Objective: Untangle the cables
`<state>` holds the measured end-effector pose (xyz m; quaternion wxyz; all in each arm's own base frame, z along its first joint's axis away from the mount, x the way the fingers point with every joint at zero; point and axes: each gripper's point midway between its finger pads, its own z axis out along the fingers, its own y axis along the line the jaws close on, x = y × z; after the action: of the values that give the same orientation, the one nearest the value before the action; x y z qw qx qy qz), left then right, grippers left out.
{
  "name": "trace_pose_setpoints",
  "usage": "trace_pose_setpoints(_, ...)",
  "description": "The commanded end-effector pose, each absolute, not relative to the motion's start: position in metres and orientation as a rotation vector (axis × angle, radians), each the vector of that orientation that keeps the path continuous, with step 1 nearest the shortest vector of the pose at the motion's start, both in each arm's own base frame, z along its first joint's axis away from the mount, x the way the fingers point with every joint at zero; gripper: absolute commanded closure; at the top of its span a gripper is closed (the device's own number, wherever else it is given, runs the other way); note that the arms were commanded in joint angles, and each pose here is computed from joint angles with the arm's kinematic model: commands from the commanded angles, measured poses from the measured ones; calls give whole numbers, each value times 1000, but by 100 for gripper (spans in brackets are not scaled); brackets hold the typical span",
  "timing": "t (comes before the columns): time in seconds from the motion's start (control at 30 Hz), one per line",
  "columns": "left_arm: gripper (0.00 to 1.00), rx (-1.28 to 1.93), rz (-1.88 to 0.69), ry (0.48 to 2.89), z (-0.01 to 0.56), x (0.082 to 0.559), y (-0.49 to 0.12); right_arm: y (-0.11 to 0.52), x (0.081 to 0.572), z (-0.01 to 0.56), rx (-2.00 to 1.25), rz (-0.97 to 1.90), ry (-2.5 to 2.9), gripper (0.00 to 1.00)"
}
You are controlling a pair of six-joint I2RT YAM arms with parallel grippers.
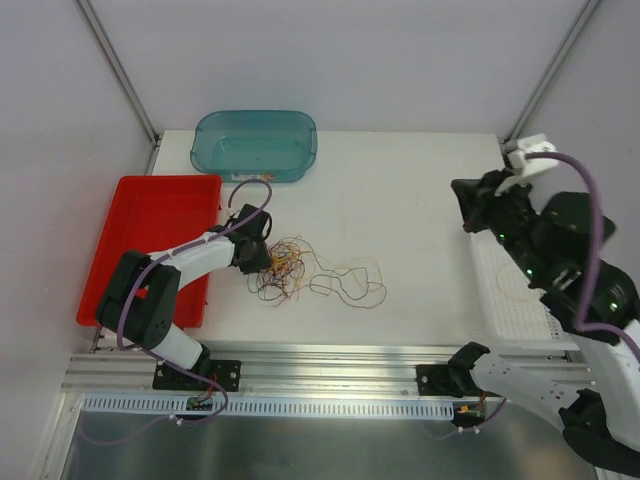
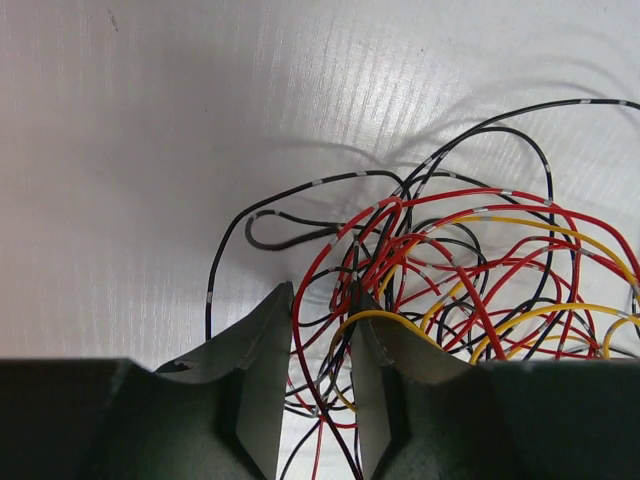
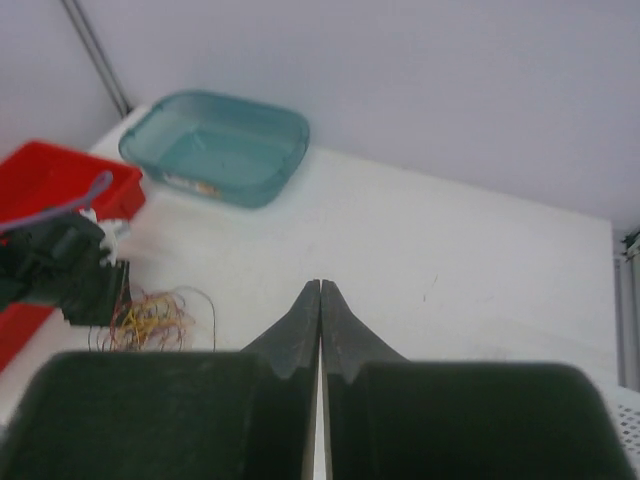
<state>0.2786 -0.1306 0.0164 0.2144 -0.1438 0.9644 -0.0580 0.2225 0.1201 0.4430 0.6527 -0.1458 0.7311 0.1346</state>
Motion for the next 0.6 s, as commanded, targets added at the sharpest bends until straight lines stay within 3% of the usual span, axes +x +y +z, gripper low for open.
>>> trace_pose_setpoints(0.0,70,-387,-45,2708,8,267,-113,83,209,480,-219,234,1564,99)
trace_pose_setpoints(0.17,69,-383,-86,2699,14,271,-119,100,214,468,-315,245,1610,99)
trace_pose_setpoints(0.3,64,-357,-133,2685,23,272,-124,155,231,395,-492,357,1792,99)
trace_pose_setpoints(0.33,62,-339,-135,2687,24,270,-124,165,235,383,-514,386,1813,95)
trace_pose_setpoints(0.37,61,-333,-156,2673,29,271,-125,176,238,348,-551,402,1884,82)
trace_pose_setpoints(0.47,58,-315,-187,2650,38,268,-126,210,241,289,-651,521,1994,64)
trace_pose_setpoints(0.57,50,-298,-226,2621,49,265,-127,234,247,245,-704,589,2096,53)
